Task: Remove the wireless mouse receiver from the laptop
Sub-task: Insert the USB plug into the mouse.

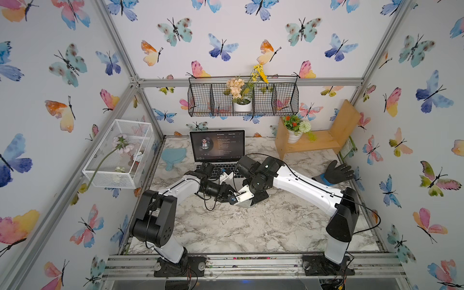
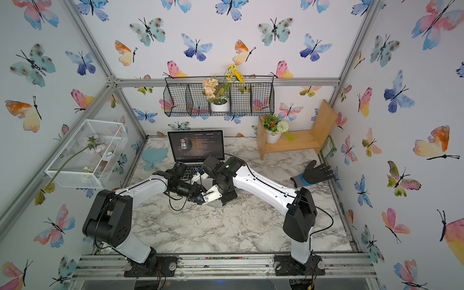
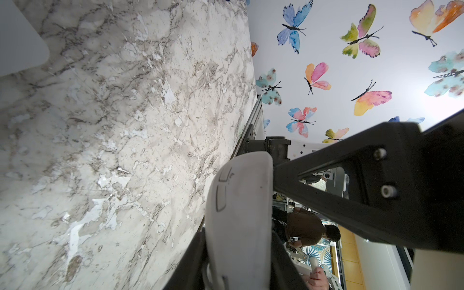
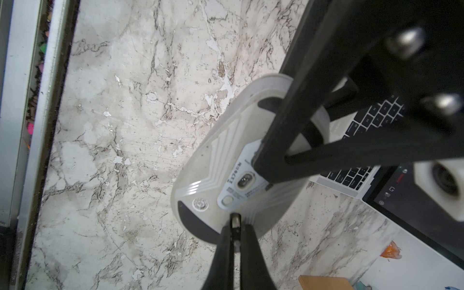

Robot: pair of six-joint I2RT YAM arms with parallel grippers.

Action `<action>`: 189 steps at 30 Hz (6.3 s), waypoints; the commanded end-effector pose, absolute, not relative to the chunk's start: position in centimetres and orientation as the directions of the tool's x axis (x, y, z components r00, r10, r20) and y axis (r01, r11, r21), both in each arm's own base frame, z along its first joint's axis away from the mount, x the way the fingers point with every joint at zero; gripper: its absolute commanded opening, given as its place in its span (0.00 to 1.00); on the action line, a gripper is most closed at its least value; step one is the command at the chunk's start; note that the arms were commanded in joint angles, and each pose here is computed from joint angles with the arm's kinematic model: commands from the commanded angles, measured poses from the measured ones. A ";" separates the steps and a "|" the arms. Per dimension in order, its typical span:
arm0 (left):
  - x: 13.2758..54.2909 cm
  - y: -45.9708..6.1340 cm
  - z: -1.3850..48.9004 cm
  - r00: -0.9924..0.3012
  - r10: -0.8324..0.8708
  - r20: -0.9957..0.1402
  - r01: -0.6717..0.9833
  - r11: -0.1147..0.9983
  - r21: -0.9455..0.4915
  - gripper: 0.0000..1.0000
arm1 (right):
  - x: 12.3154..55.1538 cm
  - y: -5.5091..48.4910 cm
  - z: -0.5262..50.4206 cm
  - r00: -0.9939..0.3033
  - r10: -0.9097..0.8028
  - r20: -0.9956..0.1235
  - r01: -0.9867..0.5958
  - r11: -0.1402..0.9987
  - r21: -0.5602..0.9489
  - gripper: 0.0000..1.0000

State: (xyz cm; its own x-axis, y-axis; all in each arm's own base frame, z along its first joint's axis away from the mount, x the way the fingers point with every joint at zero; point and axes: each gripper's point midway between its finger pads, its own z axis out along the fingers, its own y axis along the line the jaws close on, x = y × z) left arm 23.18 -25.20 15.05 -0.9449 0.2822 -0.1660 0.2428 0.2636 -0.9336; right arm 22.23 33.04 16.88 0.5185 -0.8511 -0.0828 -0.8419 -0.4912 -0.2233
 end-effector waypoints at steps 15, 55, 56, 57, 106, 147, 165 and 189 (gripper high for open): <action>22.6 -25.4 17.4 -0.934 0.292 -0.205 0.255 0.146 -0.956 0.00 | 22.6 32.6 16.5 0.498 -0.866 -0.043 -0.850 -0.478 -0.222 0.26; 25.3 -25.2 20.8 -0.871 0.221 -0.439 0.480 0.187 -0.857 0.00 | 39.9 17.8 34.3 -0.596 -0.042 -0.802 -0.431 0.860 0.275 0.87; 25.8 -25.2 21.6 -0.848 0.205 -0.488 0.524 0.192 -0.830 0.00 | 39.8 17.8 32.3 -0.693 0.002 -0.721 -0.417 0.814 0.404 0.82; 26.3 -25.2 22.3 -0.824 0.185 -0.535 0.565 0.205 -0.799 0.00 | 39.0 18.9 30.1 -0.782 0.015 -0.623 -0.412 0.738 0.534 0.77; 27.8 -25.4 28.1 -0.279 0.056 -0.959 0.902 0.356 -0.242 0.00 | 27.5 34.7 25.9 -0.999 -0.045 -0.005 -0.003 -0.041 0.999 0.85; 26.7 -26.5 30.5 -0.606 0.064 -0.793 0.795 0.096 -0.600 0.00 | 28.1 30.3 29.6 -0.621 -0.227 -0.750 -0.782 0.125 0.610 0.72; 27.2 -26.6 30.4 -0.612 0.062 -0.788 0.789 0.106 -0.604 0.00 | 27.7 31.3 28.4 -0.620 -0.283 -0.731 -0.782 0.150 0.605 0.80; 27.0 -26.4 30.5 -0.583 0.058 -0.810 0.810 0.111 -0.575 0.00 | 28.4 31.6 30.1 -0.640 -0.222 -0.736 -0.769 0.194 0.610 0.49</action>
